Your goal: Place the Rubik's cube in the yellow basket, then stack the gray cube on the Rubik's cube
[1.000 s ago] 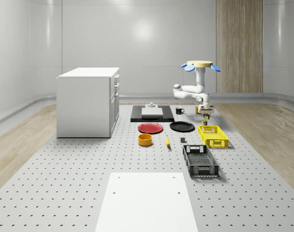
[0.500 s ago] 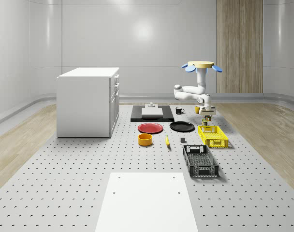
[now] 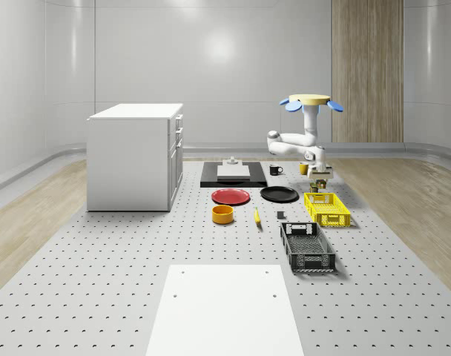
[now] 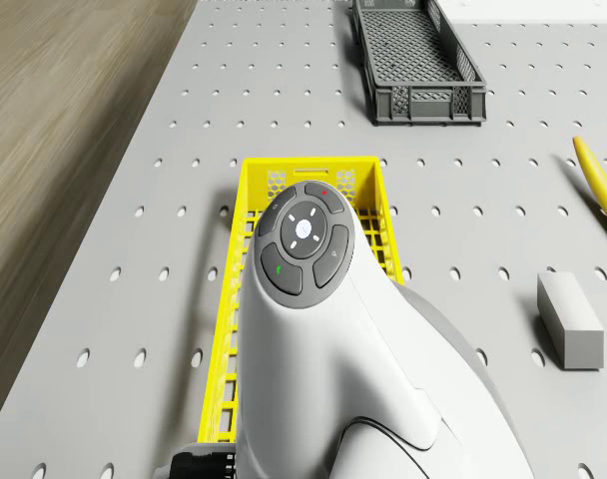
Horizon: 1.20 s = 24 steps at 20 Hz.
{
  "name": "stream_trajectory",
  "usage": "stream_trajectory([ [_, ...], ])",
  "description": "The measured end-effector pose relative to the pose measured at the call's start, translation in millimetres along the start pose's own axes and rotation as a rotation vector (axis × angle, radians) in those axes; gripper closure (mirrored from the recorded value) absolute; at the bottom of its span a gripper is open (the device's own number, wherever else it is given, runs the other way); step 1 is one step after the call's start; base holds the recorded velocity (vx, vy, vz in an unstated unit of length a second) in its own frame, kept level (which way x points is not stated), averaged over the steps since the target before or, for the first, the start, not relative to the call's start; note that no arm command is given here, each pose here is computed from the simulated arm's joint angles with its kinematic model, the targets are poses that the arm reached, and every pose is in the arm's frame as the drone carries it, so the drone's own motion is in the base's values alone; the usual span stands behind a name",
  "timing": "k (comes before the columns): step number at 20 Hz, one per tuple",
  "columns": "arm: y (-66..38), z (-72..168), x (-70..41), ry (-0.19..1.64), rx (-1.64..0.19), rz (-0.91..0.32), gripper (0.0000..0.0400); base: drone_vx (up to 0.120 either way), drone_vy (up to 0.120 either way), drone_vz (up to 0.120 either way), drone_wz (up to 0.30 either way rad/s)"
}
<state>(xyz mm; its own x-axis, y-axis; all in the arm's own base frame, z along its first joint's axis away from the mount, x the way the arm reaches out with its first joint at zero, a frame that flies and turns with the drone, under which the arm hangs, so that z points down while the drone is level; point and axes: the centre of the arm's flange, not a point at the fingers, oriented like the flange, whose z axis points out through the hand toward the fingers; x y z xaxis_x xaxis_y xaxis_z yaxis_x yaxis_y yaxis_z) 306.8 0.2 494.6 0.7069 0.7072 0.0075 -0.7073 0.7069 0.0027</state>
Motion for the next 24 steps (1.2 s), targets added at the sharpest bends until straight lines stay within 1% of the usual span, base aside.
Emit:
stream_trajectory([
  [7,0.0,0.0,0.0,0.000,0.000,0.000,0.0079,0.120,0.000,0.000,0.000],
  [13,0.0,0.0,0.0,0.000,0.000,0.000,0.0079,0.120,0.000,-0.113,0.000],
  [14,0.0,0.0,0.0,0.000,0.000,0.000,0.0079,0.120,0.000,0.000,0.000],
  [17,0.0,0.0,0.0,0.000,0.000,0.000,0.0079,0.120,-0.107,0.000,0.000],
  [21,0.0,0.1,0.0,0.000,0.000,0.000,0.0079,0.120,0.000,0.000,0.000],
  [24,0.0,5.8,0.0,0.000,0.000,0.000,0.0079,0.000,0.000,0.000,0.000],
])
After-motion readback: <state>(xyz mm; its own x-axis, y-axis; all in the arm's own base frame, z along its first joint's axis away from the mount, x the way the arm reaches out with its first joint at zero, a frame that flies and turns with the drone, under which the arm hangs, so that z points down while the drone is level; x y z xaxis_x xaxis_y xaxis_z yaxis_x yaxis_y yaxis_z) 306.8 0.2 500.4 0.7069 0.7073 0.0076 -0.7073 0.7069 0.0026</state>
